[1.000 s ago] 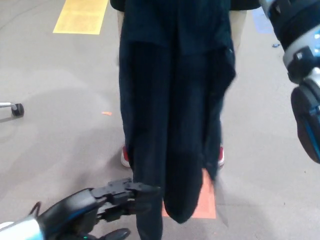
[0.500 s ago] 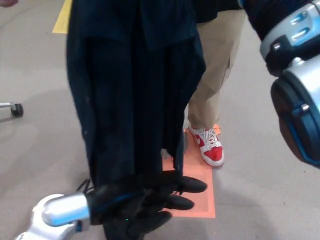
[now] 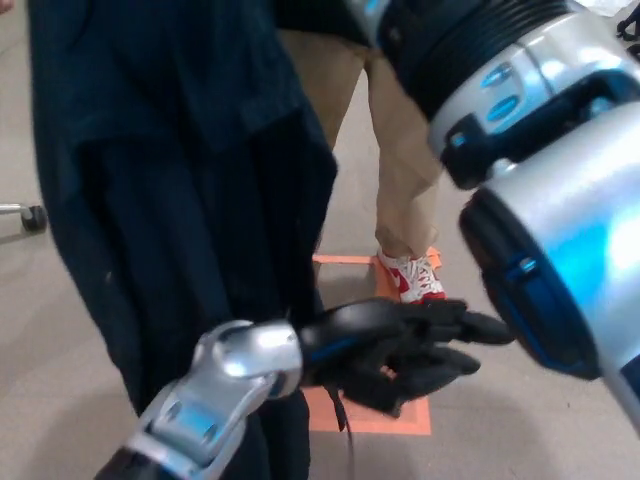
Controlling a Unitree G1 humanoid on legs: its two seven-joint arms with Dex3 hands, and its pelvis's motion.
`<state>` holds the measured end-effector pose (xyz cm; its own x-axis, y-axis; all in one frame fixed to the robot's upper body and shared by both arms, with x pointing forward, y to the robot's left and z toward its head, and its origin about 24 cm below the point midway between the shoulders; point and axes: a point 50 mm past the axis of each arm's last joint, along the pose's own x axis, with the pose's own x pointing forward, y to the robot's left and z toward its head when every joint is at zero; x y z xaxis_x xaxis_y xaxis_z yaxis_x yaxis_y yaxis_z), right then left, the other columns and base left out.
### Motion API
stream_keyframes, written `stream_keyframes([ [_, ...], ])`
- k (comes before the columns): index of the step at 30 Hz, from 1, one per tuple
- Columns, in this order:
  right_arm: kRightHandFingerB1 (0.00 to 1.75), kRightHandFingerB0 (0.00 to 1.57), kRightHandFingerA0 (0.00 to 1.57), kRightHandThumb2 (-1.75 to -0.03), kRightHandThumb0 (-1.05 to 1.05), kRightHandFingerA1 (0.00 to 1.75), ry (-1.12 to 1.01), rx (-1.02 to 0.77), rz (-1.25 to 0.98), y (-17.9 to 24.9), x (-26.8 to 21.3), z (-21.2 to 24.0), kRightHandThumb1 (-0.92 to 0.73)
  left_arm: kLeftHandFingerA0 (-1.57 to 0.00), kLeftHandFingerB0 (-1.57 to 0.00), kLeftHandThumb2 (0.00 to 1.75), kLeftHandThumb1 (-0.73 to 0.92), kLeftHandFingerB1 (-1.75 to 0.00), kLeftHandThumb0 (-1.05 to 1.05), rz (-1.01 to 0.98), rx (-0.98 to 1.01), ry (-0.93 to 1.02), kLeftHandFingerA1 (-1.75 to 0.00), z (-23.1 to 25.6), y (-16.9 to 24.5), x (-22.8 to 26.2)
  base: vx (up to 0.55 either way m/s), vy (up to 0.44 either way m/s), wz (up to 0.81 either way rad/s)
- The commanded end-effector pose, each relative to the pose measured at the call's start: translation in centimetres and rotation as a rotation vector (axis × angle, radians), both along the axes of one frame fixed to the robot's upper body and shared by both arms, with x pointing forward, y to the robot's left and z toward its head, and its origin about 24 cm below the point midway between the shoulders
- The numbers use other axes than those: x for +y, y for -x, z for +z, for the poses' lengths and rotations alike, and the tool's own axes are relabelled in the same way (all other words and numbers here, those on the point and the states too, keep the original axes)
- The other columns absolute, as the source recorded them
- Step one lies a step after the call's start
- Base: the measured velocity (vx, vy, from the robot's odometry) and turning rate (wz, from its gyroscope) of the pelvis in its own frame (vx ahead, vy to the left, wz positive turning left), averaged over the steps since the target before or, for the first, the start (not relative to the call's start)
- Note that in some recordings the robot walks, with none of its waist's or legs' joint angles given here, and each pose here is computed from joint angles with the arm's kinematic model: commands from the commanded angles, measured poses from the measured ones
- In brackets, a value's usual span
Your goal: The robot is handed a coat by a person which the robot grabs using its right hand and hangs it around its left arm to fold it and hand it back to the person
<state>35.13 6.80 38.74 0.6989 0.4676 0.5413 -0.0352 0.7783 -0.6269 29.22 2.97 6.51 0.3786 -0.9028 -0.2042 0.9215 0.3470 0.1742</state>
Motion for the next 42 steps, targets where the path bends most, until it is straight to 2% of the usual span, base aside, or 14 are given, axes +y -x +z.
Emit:
stream_keyframes([
  [1, 0.71, 0.95, 1.11, -0.64, -0.40, 0.67, 0.013, -0.151, 0.155, 3.7, 3.2, 2.2, -0.77, -0.31, -0.32, 0.73, 0.92, -0.33, -0.54, 0.083, -0.093, 0.020, -0.33, 1.1, -2.1, -1.6, 0.00, 0.000, 0.00],
  [3, 0.71, 0.89, 1.07, -0.64, -0.40, 0.72, -0.007, -0.133, 0.188, 4.1, 3.7, 2.1, -0.80, -0.30, -0.32, 0.72, 0.92, -0.33, -0.55, 0.103, -0.094, 0.020, -0.33, 1.2, -2.7, -1.9, 0.00, 0.000, 0.03],
  [4, 0.81, 0.93, 1.13, -0.64, -0.41, 0.92, -0.023, -0.120, 0.257, 4.8, 4.5, 1.8, -0.85, -0.27, -0.30, 1.07, 0.79, -0.48, -0.62, 0.154, -0.185, -0.116, -0.47, 1.8, -3.3, -2.1, 0.00, 0.000, 0.00],
  [24, 0.81, 0.93, 1.13, -0.64, -0.41, 0.92, -0.022, -0.111, 0.302, 5.9, 5.9, 1.7, -0.85, -0.27, -0.30, 1.07, 0.79, -0.48, -0.62, 0.199, -0.211, -0.138, -0.47, 1.8, -3.3, -0.7, 0.00, 0.000, 0.00],
  [25, 0.81, 1.27, 1.25, -0.66, -0.44, 1.18, -0.122, -0.153, 0.393, 7.9, 5.3, 3.9, -0.90, 0.00, 0.00, 0.97, 0.92, 0.00, 0.10, 0.406, 0.127, 0.087, 0.00, 2.6, -6.9, 3.2, 0.00, 0.000, 0.00],
  [26, 0.81, 1.27, 1.25, -0.66, -0.44, 1.18, -0.259, -0.224, 0.534, 11.2, 3.6, 6.8, -0.90, 0.00, 0.00, 0.97, 0.92, 0.00, 0.10, 0.491, 0.634, 0.613, 0.00, 3.8, -9.3, 5.7, 0.00, 0.000, 0.00],
  [27, 0.76, 1.27, 1.26, -0.68, -0.44, 1.08, -0.260, -0.234, 0.537, 11.4, 3.4, 7.0, -0.90, -0.36, -0.31, 0.62, 0.79, -0.38, -0.40, 0.618, 0.207, 0.115, -0.59, 3.9, -9.9, 6.4, 0.00, 0.000, 0.00],
  [28, 0.76, 1.27, 1.26, -0.68, -0.44, 1.08, -0.259, -0.238, 0.538, 11.5, 3.3, 7.0, -0.90, -0.36, -0.31, 0.62, 0.79, -0.38, -0.40, 0.621, 0.003, -0.069, -0.59, 4.2, -10.0, 6.2, 0.00, 0.000, 0.00],
  [42, 0.76, 1.27, 1.26, -0.68, -0.44, 1.08, -0.256, -0.209, 0.536, 12.0, 2.9, 6.4, -0.90, -0.36, -0.31, 0.62, 0.79, -0.38, -0.40, 0.631, 0.021, -0.069, -0.59, 3.8, -10.4, 6.6, 0.00, 0.000, 0.00],
])
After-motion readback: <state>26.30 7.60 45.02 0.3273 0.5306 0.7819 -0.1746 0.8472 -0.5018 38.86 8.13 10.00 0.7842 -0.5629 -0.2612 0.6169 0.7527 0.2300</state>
